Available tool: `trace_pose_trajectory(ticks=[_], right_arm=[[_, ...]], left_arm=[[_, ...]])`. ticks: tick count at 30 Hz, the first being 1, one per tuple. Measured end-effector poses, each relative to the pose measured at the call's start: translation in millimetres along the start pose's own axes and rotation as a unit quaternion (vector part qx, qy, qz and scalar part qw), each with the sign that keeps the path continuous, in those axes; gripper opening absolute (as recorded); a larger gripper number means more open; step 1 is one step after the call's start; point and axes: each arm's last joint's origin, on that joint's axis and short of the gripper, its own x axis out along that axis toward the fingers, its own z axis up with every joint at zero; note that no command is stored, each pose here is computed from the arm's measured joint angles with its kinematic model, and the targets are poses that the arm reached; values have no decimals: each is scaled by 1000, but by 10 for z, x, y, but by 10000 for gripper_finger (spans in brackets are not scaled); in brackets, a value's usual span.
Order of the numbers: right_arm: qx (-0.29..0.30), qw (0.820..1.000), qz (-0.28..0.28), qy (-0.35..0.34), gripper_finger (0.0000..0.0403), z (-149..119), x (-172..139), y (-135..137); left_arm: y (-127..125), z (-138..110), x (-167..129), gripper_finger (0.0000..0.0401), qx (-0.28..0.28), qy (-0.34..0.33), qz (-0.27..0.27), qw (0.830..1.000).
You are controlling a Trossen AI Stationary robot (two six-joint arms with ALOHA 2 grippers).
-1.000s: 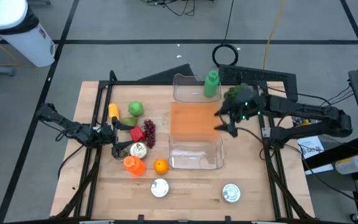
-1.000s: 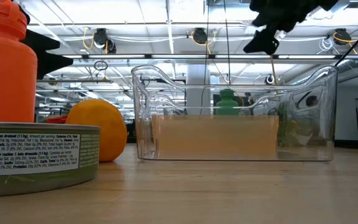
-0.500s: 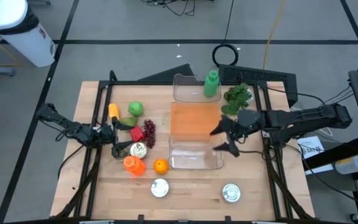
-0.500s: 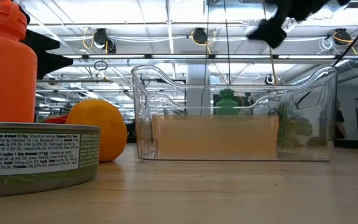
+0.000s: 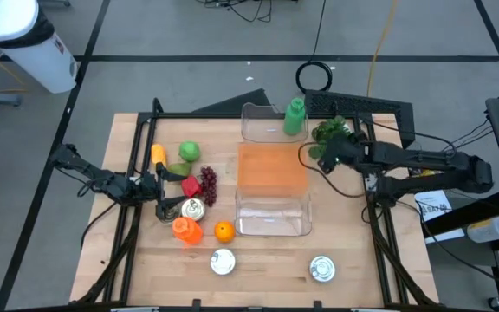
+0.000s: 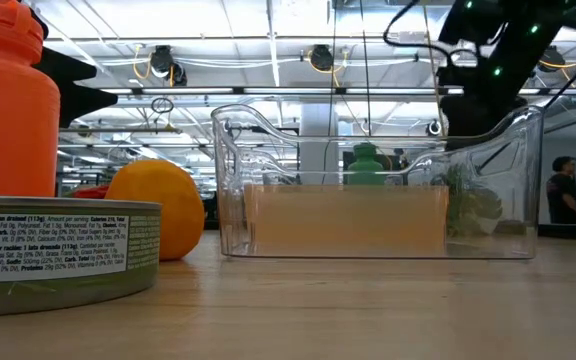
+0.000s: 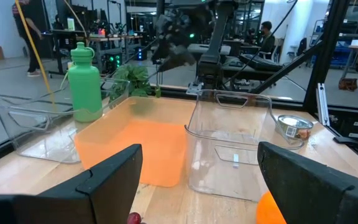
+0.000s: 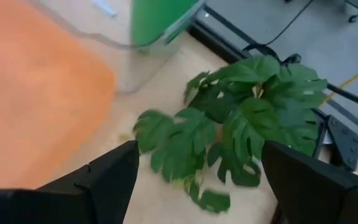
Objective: Pick & Place Food Item
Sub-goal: Adjust the pot of plants on the table
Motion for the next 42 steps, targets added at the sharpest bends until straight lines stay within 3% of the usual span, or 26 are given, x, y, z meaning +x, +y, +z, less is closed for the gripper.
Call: trace_pose_trajectory(ticks=[8, 15, 19, 27, 42], right_arm=[[46, 997, -56, 17, 290, -22, 412, -238], [71, 995, -49, 49, 242, -132, 578, -364], [79, 994, -61, 44, 182, -175, 649, -424], [77, 995, -67, 6, 13, -148, 723, -485], [122, 986, -59, -93, 1, 45, 684, -526]], left_arm=[[0, 0, 0, 333, 0, 0, 0, 1000], [0, 0, 0, 333, 0, 0, 0, 1000], [0, 0, 0, 333, 0, 0, 0, 1000], [0, 0, 0, 333, 0, 0, 0, 1000], [0, 0, 0, 333, 0, 0, 0, 1000]])
